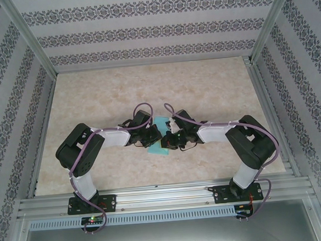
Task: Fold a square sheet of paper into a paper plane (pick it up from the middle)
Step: Fold the triangle a second time at the center of the table.
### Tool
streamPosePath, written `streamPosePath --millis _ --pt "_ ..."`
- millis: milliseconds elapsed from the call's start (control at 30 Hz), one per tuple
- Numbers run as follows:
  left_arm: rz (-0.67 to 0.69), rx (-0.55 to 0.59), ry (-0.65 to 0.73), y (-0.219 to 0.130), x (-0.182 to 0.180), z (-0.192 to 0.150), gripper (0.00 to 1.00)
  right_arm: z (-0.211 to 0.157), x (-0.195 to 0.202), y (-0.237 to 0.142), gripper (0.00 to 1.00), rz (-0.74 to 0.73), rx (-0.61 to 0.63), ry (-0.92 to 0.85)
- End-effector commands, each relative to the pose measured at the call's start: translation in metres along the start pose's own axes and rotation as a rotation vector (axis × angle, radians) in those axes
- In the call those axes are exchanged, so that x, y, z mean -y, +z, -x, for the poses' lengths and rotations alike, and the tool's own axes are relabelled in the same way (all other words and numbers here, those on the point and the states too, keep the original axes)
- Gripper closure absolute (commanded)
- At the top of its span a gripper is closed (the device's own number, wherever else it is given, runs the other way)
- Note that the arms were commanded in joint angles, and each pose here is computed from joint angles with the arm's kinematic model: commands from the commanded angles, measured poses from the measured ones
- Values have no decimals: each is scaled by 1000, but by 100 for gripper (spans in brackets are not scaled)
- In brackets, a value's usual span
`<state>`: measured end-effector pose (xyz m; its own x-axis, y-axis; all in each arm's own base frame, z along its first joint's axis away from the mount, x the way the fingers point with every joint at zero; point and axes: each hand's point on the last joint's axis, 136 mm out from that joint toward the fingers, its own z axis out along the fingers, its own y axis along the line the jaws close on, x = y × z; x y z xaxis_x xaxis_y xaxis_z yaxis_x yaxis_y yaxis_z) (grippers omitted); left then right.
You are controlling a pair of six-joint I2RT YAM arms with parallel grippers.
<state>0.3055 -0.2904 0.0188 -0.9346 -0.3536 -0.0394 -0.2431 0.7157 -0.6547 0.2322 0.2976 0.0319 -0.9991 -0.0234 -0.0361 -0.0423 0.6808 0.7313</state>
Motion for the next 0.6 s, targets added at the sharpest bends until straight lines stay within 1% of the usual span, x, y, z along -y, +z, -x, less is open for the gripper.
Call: streamPosePath --millis 0,233,567 --pt "111 -26 -12 4 -35 -11 100 0 -3 7 92 1 -21 6" --pt "113 -30 -7 2 -35 -12 100 -11 15 13 92 -49 -65 26" --pt "140 -25 -12 2 -42 -12 100 -30 35 8 90 -98 -91 49"
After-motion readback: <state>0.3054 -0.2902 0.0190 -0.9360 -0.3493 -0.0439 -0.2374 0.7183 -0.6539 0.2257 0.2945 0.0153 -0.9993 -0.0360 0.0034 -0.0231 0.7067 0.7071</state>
